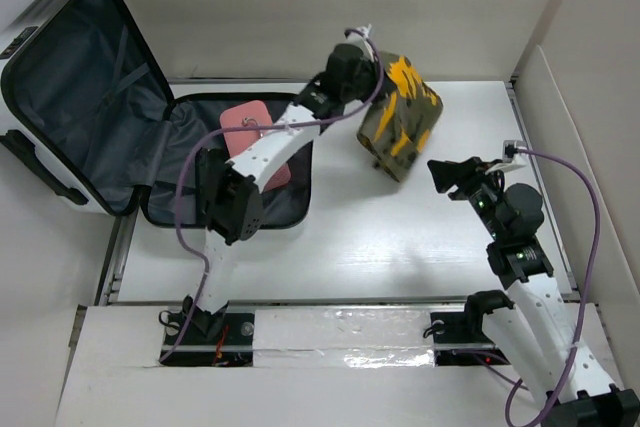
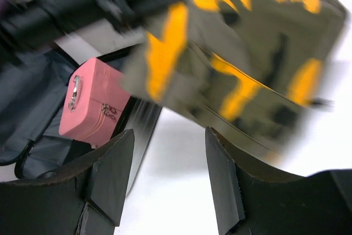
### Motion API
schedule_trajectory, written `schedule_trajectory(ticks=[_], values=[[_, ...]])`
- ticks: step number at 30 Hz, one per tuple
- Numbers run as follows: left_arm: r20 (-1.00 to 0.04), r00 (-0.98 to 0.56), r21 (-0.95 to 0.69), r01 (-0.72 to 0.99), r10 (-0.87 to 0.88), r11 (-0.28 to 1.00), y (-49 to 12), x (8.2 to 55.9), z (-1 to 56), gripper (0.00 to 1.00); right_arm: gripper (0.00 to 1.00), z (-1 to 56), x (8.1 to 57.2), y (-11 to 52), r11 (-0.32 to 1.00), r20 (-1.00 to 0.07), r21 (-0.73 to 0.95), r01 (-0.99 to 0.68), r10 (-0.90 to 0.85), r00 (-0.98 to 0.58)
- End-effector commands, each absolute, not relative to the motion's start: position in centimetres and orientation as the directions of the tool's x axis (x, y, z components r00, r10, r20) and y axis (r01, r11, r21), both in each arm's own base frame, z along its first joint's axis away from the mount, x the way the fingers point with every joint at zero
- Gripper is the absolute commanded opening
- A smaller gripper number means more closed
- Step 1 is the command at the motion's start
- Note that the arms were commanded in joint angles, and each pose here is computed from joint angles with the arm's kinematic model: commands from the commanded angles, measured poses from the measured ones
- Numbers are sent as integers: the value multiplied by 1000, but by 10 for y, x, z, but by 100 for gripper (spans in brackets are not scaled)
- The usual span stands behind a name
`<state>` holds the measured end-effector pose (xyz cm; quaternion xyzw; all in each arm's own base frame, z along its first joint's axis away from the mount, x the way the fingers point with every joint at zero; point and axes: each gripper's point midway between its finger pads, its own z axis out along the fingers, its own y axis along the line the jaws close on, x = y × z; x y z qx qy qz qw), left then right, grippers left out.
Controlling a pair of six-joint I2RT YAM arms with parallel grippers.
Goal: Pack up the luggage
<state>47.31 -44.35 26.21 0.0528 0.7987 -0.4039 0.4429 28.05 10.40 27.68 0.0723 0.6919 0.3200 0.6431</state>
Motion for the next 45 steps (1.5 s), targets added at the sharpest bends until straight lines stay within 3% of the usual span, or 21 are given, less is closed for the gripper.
schedule_trajectory(ticks=[1, 13, 21, 27, 32, 36, 41, 45], values=[[-855, -338, -518, 577, -393, 632, -368, 469, 444, 0, 60, 310, 277, 107, 786, -857, 502, -361, 507, -89], [-773, -132, -595, 492, -621, 636, -175, 493, 551, 0, 60, 296, 281, 122, 766, -863, 498, -407, 485, -144], [-724, 45, -619, 395, -688, 678, -64, 485, 570, 0, 60, 272, 285, 135, 750, -871, 490, -444, 445, -210], [-677, 189, -681, 207, -711, 703, 6, 460, 522, 0, 60, 263, 282, 151, 707, -876, 481, -518, 407, -258], [-623, 265, -758, 28, -736, 651, 52, 449, 478, 0, 60, 255, 282, 158, 693, -877, 481, -537, 385, -288], [-616, 363, -762, -47, -699, 646, 70, 422, 467, 0, 60, 258, 281, 157, 695, -881, 473, -541, 385, -275], [-619, 411, -775, -184, -669, 604, 86, 377, 394, 0, 60, 258, 282, 159, 692, -883, 470, -549, 383, -273], [-579, 392, -810, -182, -715, 557, 75, 354, 335, 0, 60, 256, 283, 165, 675, -884, 468, -570, 368, -289]])
